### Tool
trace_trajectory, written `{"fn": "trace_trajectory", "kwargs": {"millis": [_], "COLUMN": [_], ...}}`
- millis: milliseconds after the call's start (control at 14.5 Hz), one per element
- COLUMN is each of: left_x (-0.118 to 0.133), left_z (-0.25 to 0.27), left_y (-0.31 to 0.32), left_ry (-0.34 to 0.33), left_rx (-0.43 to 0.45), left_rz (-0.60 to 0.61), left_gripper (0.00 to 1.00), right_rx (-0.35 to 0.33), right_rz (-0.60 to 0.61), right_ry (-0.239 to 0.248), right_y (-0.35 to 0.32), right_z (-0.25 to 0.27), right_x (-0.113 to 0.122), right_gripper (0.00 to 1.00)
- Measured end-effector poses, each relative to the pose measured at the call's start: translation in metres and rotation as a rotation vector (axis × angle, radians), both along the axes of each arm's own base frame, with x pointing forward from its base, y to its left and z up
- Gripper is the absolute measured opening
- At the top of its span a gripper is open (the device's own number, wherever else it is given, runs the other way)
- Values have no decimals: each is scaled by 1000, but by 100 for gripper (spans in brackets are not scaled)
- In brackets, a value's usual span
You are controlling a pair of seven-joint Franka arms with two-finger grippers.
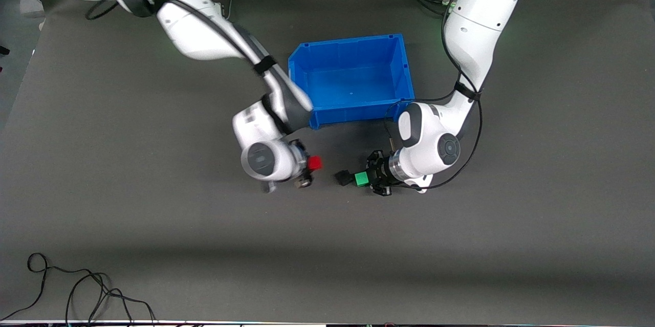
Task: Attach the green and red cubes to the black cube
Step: 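Carry the red cube and green cube toward the black cube with both grippers, then press the red and green cubes against the black cube with both grippers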
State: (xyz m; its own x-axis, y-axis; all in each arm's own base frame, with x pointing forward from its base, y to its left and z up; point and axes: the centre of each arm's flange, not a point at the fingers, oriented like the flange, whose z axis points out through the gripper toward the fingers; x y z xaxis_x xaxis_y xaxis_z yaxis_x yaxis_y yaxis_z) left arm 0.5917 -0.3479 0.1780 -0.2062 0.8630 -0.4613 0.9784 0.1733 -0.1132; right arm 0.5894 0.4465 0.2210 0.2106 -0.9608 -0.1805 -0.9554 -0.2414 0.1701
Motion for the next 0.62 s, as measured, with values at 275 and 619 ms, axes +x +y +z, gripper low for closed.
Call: {"fn": "trace_trajectory", "kwargs": {"millis": [275,619], "left_x": [-5,-5], "left_z": [1,0], "left_y": [-10,-11], "left_ry": [-9,-28], "left_rx": [2,25], "left_rz": [-7,-34], "left_gripper": [39,39], "right_rx": [-7,-12], "right_rz": [13,-9], "right_ry": [-76,-108], "right_y": [15,2], "right_z": [-20,-30], "right_x": [5,21], "right_gripper": [41,41]}}
